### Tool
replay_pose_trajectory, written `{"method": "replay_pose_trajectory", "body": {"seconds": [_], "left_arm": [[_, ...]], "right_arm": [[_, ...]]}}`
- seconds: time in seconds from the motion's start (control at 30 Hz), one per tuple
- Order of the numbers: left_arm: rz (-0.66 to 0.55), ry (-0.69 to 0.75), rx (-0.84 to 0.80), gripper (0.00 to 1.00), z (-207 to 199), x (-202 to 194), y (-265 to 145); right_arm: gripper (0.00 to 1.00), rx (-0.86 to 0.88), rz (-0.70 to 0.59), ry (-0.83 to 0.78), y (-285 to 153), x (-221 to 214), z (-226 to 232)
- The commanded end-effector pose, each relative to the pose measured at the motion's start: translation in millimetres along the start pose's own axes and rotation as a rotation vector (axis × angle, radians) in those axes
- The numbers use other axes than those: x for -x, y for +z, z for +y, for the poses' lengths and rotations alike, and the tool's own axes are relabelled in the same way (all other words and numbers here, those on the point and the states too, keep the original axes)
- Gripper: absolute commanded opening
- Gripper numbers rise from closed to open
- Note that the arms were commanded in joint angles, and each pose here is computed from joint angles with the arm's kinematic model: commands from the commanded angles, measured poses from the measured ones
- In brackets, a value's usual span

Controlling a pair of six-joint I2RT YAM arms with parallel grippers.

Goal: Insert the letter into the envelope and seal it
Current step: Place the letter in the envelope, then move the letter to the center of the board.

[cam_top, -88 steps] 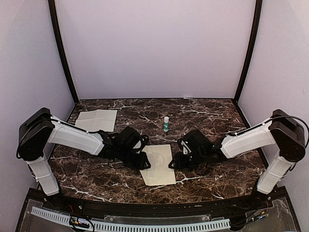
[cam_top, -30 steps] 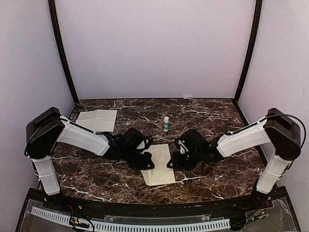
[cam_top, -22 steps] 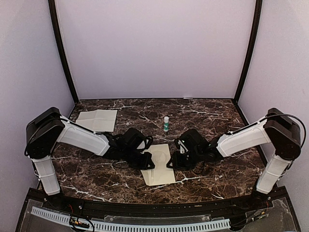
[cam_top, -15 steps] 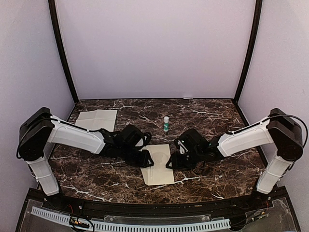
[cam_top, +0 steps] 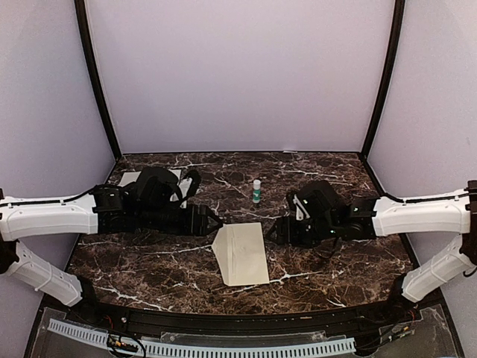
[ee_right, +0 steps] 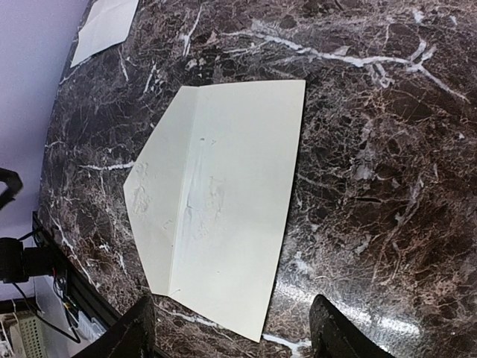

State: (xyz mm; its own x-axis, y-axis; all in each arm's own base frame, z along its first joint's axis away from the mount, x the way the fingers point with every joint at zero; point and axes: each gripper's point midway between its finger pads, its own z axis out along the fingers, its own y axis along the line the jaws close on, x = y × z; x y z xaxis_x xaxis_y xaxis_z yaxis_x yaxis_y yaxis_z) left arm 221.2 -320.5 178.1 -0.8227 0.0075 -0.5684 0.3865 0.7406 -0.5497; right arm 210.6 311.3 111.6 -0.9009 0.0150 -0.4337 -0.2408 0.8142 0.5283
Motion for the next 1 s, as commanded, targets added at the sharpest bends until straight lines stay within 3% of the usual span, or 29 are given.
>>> {"method": "replay_pose_trajectory", "body": {"seconds": [0.0, 0.33, 0.47, 0.77, 0.97], "left_arm": [[0.067, -0.074, 0.045, 0.72, 27.6, -30.2, 4.0], [0.079, -0.195, 0.022, 0.75, 64.9, -36.3, 11.7], [0.020, -0.174, 0.085, 0.76, 93.9, -7.3, -2.5], [-0.117, -0.225, 0.289, 0.77, 204.0, 77.7, -49.8], [-0.123, -0.211, 0.463, 0.81, 279.7, 124.6, -52.6]], "right_arm": [[0.69, -0.006, -0.066, 0.013, -17.1, 9.4, -1.4], [0.73, 0.016, -0.085, 0.049, -26.8, 3.7, -7.2], [0.74, 0.026, -0.095, 0.057, -30.1, 2.5, -8.8], [0.76, 0.036, -0.116, 0.052, -36.6, 5.5, -7.6], [0.76, 0.031, -0.116, 0.047, -36.2, 6.7, -6.9]]}}
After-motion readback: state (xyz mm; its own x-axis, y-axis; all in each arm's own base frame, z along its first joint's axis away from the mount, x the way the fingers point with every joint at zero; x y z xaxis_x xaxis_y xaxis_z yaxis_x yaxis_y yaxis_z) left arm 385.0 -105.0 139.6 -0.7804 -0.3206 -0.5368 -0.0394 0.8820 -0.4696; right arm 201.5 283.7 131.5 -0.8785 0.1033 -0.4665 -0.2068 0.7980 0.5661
